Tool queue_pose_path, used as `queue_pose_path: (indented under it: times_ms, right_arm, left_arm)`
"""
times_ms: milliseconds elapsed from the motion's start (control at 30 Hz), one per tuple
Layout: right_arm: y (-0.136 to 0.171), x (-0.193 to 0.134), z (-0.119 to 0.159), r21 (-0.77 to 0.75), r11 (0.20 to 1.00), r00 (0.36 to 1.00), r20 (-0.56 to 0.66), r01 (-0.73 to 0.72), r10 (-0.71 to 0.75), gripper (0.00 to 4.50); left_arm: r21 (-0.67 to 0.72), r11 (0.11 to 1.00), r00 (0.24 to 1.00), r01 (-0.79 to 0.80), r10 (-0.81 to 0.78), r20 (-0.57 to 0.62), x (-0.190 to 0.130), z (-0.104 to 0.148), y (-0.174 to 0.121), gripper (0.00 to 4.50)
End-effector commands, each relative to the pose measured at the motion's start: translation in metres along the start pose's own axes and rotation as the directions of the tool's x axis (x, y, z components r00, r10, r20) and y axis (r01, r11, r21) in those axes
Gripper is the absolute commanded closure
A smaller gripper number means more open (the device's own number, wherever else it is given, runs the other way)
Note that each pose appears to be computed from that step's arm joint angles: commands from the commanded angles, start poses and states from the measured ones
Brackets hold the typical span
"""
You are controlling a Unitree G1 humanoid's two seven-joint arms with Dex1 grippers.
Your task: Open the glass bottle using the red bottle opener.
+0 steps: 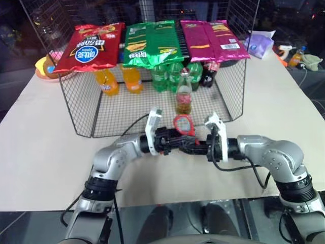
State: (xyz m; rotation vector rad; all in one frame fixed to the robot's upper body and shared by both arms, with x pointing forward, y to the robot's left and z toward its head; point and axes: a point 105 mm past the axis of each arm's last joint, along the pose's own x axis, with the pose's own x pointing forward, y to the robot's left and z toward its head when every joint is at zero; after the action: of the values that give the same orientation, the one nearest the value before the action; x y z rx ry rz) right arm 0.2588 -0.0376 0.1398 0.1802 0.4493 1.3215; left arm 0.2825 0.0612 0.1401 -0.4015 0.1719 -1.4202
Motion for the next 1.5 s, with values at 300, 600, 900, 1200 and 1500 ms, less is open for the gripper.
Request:
queue_pose_path:
  times_ms: [300,600,900,1200,1500]
  right_arm:
    - [-0.032,-0.045,0.008,-0.036,0.967,0.958,0.150,0.252,-0.244,4.50]
    - [-0.047,-0.107,0.010,-0.002,0.856,0.810,0.322,0.518,-0.489,4.50]
    - [-0.051,-0.110,0.018,-0.002,0.797,0.724,0.420,0.604,-0.547,4.50]
    - [-0.052,-0.108,0.011,-0.004,0.775,0.703,0.424,0.632,-0.571,4.50]
    - [-0.051,-0.104,0.004,-0.015,0.775,0.712,0.408,0.631,-0.572,4.50]
  left_arm:
    - [0.148,0.980,0.986,-0.135,0.119,0.117,-0.013,0.024,0.011,0.30]
    - [0.497,0.698,0.855,-0.515,0.377,0.357,-0.023,0.070,0.051,0.30]
    - [0.580,0.582,0.821,-0.570,0.413,0.393,0.016,0.071,0.091,0.30]
    - [0.561,0.559,0.792,-0.610,0.457,0.406,0.032,0.080,0.112,0.30]
    - [0.558,0.572,0.799,-0.601,0.445,0.405,0.036,0.078,0.113,1.84]
